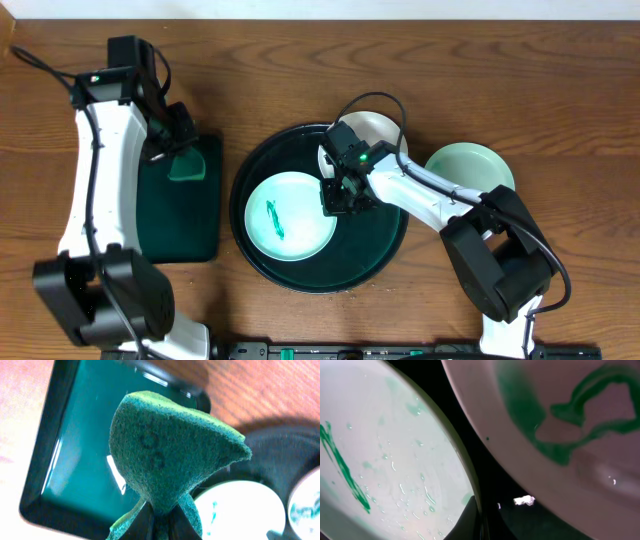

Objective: Clean dirty plates on tray and stack at the side
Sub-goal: 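Bring left gripper with sponge over the gripped plate, then scrub the plate with the sponge in the left gripper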

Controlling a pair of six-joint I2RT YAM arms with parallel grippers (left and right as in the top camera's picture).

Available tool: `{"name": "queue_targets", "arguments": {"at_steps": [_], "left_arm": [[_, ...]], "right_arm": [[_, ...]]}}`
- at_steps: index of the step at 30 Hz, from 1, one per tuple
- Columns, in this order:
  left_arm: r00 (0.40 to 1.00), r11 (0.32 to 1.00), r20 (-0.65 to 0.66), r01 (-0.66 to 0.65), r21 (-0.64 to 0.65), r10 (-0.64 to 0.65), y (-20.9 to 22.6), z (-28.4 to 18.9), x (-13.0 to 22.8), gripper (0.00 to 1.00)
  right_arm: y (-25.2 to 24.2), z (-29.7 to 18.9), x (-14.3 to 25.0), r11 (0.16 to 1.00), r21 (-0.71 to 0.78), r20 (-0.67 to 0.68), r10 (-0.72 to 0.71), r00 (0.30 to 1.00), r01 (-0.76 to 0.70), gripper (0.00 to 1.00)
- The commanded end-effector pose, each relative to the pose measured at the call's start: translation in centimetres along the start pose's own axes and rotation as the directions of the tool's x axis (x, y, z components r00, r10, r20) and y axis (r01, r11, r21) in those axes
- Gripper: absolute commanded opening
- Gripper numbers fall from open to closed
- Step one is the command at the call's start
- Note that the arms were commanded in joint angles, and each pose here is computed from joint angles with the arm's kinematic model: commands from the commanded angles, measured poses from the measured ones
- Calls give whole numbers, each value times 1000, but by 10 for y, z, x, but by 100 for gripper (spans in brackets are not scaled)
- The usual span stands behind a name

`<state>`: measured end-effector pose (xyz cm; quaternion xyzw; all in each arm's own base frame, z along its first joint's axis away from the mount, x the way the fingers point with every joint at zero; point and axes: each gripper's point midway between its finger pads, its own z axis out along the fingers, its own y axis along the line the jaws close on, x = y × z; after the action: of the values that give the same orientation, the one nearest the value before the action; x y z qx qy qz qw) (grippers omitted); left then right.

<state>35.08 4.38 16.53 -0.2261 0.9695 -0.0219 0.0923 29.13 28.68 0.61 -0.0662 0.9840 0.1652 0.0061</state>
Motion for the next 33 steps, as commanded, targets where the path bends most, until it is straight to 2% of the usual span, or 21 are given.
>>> {"name": "queue_targets", "arguments": {"at_steps": [1, 9, 13, 23, 28, 31, 33], "left_arm": [[1000, 998, 2, -23, 62, 23, -9, -24, 20, 7], [981, 993, -157, -109, 47, 115, -46, 35, 90, 7], [978, 997, -194, -75, 27, 79, -60, 70, 123, 7], [985, 990, -114, -125, 64, 132, -83, 125, 153, 7], [980, 991, -151, -128, 41, 133, -76, 140, 162, 7], [962, 981, -211, -155, 115, 176, -86, 142, 174, 7], [934, 945, -222, -225, 238, 279, -104, 139, 181, 7]], "right_arm": [[0, 1, -9, 1000, -12, 14, 16, 1000, -16, 1], [1, 1, -8, 1000, -20, 5, 9, 1000, -9, 1], [1, 1, -7, 1000, -19, 3, 10, 1000, -10, 1], [2, 1, -6, 1000, -25, -1, 10, 1000, -10, 1], [2, 1, -6, 1000, -25, -2, 10, 1000, -10, 1], [2, 1, -6, 1000, -25, -2, 10, 1000, -10, 1], [2, 1, -6, 1000, -25, -2, 10, 1000, -10, 1]]}}
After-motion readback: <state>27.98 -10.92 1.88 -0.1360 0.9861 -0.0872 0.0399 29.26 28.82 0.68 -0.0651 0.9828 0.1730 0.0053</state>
